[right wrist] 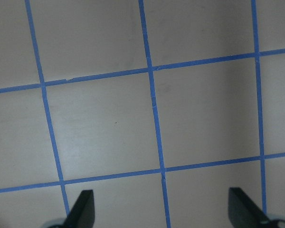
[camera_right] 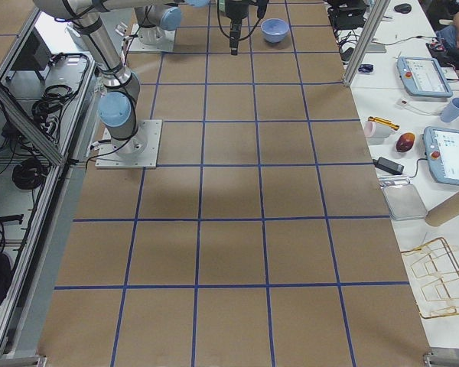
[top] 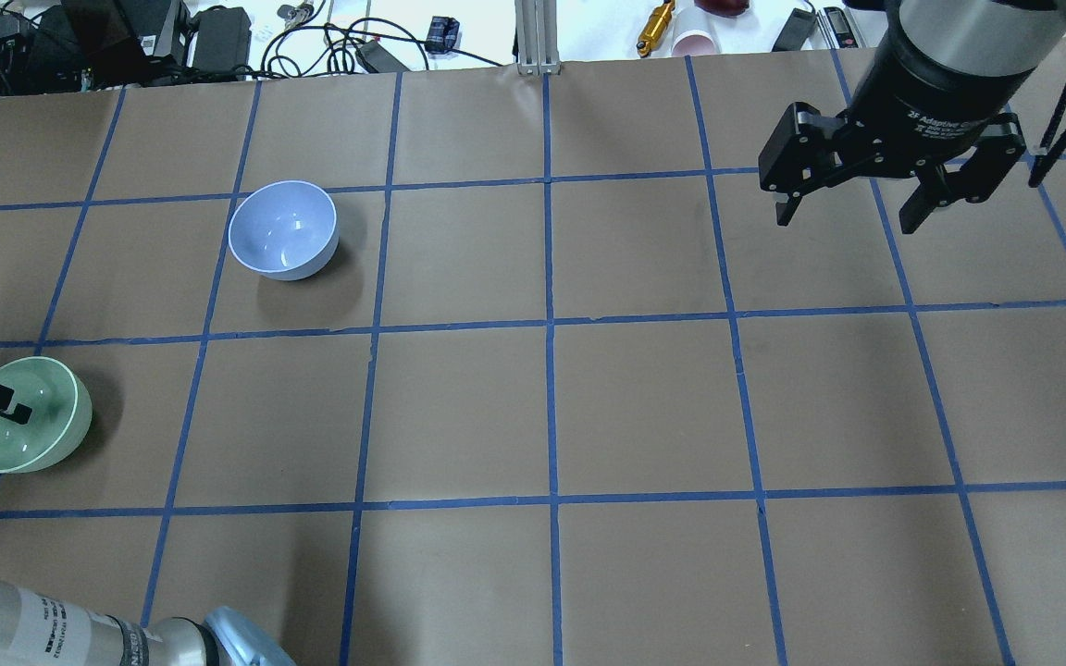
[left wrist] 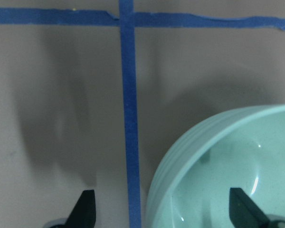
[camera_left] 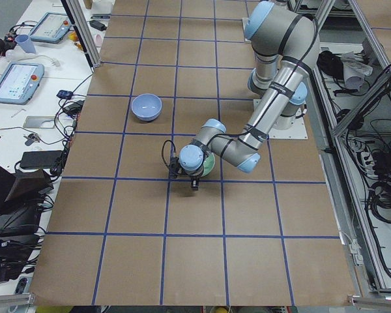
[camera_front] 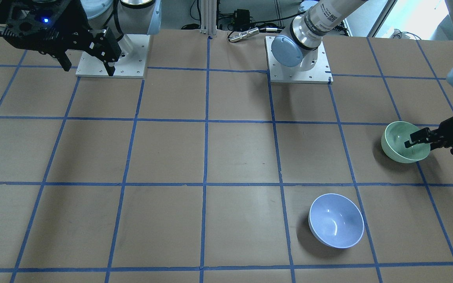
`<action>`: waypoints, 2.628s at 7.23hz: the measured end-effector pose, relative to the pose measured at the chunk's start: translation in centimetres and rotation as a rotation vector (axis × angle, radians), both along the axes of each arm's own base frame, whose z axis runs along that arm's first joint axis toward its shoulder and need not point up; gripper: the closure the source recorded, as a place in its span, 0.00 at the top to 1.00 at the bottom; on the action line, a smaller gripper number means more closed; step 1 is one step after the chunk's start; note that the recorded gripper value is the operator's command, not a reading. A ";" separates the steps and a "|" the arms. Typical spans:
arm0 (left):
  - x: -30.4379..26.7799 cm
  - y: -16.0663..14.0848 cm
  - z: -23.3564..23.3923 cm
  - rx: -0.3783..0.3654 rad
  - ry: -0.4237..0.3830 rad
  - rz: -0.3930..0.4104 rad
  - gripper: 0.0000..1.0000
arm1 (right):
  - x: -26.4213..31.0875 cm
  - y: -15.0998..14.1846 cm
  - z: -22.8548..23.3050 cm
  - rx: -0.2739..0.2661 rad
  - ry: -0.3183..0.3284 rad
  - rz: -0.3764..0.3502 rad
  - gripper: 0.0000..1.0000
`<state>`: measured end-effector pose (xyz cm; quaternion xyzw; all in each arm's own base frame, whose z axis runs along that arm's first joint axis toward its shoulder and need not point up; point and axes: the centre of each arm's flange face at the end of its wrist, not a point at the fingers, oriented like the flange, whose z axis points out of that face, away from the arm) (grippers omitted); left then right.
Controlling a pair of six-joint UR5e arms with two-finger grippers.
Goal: Stack green bowl on blue bowl
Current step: 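Lower the left gripper onto the green bowl rim and close, then lift the green bowl and carry it toward the blue bowl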
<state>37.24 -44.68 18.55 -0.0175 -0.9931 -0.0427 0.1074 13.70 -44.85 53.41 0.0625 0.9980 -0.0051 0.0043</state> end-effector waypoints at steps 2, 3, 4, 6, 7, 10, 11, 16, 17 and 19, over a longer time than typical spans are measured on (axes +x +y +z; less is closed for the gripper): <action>-0.3 -0.2 -0.3 0.007 0.004 -0.016 0.56 | 0.0 0.0 0.0 0.000 0.000 0.000 1.00; -0.4 -0.3 -0.3 0.008 0.005 -0.023 0.38 | 0.0 0.0 0.0 0.000 0.000 0.000 1.00; -0.4 -0.3 -0.4 0.008 0.006 -0.027 0.17 | 0.0 0.0 0.0 0.000 0.000 0.000 1.00; -0.5 -0.3 -0.5 0.010 0.011 -0.027 0.00 | 0.0 0.0 0.0 0.001 0.000 0.000 1.00; -0.7 -0.2 -0.6 0.015 0.020 -0.028 0.00 | 0.0 0.0 0.0 0.001 0.000 0.000 1.00; -0.8 -0.1 -0.4 0.025 0.036 -0.029 0.00 | 0.0 0.0 0.0 0.001 0.000 0.000 1.00; -1.0 -0.1 -0.2 0.031 0.047 -0.028 0.00 | 0.0 0.0 0.0 0.000 0.000 0.000 1.00; -1.9 -0.3 1.4 0.030 0.065 -0.031 0.00 | 0.0 0.0 0.0 0.001 0.000 0.000 1.00; -2.7 -0.7 2.5 0.017 0.074 -0.034 0.00 | 0.0 0.0 0.0 0.000 0.000 0.000 1.00; -4.6 -2.3 7.0 -0.005 0.089 -0.049 0.00 | 0.0 0.0 0.0 0.001 0.000 0.000 1.00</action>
